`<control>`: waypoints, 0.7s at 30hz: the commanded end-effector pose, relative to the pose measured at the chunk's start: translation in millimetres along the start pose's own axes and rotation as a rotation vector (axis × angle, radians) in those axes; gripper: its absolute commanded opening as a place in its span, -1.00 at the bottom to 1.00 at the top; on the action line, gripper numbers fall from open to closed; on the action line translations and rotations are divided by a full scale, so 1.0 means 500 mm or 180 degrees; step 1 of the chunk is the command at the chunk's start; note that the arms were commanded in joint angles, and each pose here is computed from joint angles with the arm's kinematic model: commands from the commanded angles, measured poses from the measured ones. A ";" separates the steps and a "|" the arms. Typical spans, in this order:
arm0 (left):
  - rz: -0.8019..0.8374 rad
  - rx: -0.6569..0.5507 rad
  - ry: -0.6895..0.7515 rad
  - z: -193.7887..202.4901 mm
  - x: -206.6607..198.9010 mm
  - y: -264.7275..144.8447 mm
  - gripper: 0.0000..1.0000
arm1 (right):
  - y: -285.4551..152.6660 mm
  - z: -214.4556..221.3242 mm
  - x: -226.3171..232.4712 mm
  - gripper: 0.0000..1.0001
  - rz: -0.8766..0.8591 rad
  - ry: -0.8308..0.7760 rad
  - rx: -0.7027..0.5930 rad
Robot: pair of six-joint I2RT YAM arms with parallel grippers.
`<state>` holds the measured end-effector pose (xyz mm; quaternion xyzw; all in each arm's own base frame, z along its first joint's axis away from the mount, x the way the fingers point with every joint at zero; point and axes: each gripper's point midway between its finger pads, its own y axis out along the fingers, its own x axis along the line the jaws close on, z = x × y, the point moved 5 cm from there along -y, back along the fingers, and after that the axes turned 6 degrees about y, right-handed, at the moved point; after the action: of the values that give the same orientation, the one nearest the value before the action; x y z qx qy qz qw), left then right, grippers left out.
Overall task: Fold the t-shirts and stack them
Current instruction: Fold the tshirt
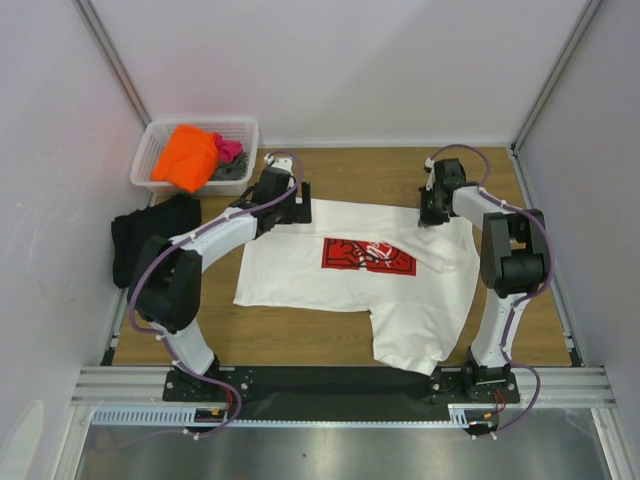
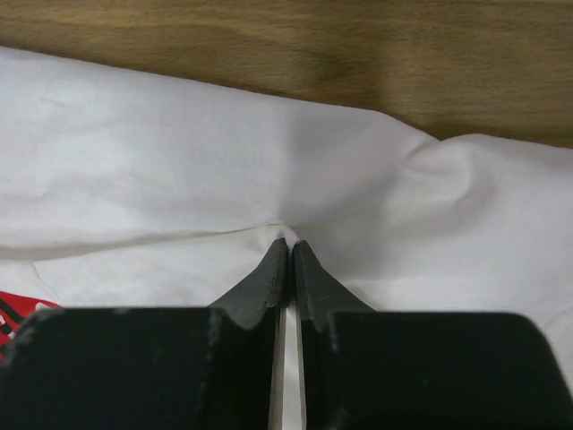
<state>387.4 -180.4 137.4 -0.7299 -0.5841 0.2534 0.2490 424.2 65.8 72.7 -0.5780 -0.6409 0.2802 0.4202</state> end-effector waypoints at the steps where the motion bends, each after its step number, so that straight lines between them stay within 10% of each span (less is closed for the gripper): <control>1: -0.0015 -0.0205 -0.0042 -0.037 0.002 -0.029 1.00 | -0.056 -0.041 0.025 -0.87 -0.0004 -0.0068 -0.0216; 21: -0.0025 -0.0187 -0.0020 -0.031 0.003 -0.016 1.00 | -0.188 0.107 0.161 -1.00 -0.0619 -0.0016 0.0290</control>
<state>387.6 -180.2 137.5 -0.7295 -0.5848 0.2529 0.2487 356.2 114.0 130.5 -0.5329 -0.6661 0.2756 0.4432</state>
